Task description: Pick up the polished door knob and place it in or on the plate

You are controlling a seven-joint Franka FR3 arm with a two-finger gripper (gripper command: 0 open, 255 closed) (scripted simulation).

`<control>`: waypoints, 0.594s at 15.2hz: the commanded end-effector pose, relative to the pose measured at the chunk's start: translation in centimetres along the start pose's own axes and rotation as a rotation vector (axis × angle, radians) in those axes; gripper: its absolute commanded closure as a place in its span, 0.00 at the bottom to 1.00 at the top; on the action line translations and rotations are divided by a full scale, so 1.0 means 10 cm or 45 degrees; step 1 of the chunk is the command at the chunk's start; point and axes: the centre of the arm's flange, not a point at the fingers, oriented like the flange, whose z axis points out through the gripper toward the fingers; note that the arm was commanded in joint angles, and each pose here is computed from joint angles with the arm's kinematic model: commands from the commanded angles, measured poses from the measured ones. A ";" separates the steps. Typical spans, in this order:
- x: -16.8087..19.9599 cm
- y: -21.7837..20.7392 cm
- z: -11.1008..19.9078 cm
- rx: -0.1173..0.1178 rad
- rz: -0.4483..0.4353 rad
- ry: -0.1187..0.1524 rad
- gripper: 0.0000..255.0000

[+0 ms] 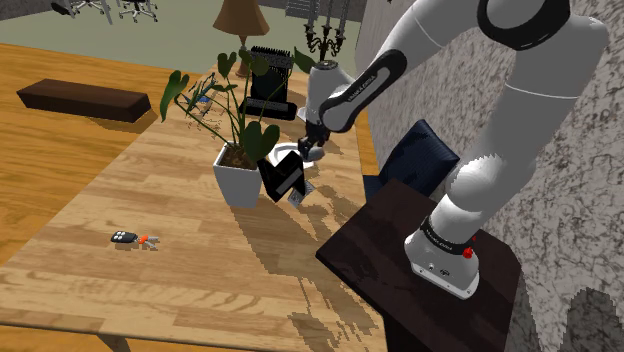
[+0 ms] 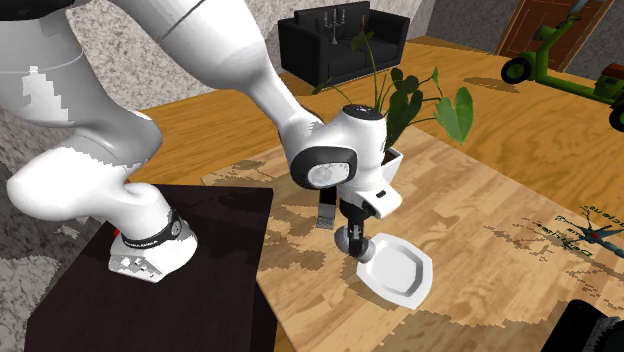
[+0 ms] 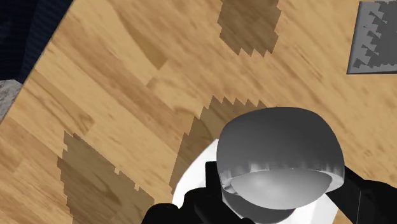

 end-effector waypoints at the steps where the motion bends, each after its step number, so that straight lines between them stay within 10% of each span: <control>1: 0.27 0.00 0.01 -0.001 0.000 0.000 1.00; 9: 1.23 0.04 0.09 -0.001 0.000 0.000 1.00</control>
